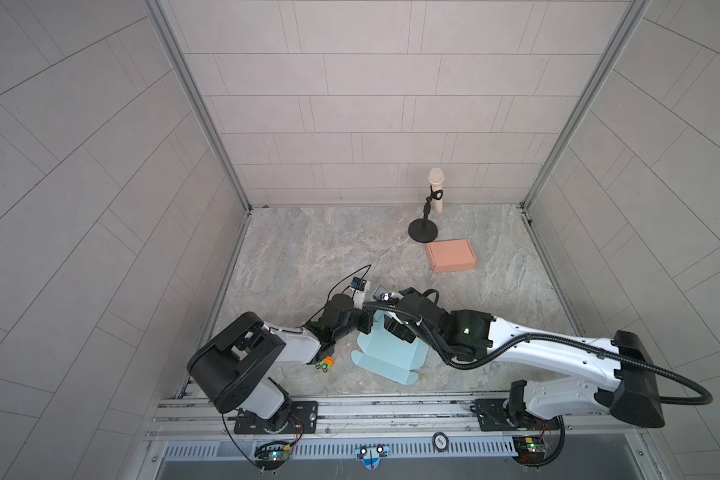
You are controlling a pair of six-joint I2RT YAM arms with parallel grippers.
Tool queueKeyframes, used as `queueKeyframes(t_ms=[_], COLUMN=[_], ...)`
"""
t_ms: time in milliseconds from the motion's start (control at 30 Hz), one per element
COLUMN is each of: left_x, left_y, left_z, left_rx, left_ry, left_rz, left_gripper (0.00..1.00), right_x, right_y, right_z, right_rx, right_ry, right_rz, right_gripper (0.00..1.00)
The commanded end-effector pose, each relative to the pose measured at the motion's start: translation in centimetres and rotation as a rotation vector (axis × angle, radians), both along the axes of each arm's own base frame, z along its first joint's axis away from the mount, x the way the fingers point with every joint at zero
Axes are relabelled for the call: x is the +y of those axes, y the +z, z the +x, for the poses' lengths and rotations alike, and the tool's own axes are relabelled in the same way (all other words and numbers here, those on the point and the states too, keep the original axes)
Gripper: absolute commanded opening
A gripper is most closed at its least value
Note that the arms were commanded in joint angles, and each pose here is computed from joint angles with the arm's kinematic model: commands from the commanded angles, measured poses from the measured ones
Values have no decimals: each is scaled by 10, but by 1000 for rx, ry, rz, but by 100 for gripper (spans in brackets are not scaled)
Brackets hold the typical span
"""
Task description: Fold the paper box
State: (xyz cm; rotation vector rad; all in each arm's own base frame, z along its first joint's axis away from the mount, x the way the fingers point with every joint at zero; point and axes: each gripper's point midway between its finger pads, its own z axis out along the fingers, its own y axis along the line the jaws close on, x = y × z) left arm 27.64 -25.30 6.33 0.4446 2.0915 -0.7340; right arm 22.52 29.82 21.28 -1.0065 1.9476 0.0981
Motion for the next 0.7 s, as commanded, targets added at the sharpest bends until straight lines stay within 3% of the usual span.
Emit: queueKeyframes(t_ms=[0,100,200,300,433,667], left_x=[-5,-8,-12,-16,-18,-18], left_y=[16,18,21,27,33,28], left_z=[6,6,8,11,16,23], left_rx=[-51,-73,-92,-121,-158,-178], left_ry=[-2,-4,-6,-8,-12,0], left_rz=[4,34,54,76,90,132], left_gripper=[12,13,13,13,15,15], right_x=[-6,-28,-41,-34,-17,-8], right_y=[14,15,2,-13,-32,-65], right_z=[-2,29,63,84,93,95], right_rx=[121,232,425,557,673,768], right_ry=[-96,-247,-379,-400,-357,-338], right_rz=[209,342,506,571,526,484], right_gripper=[75,75,75,74,74,72])
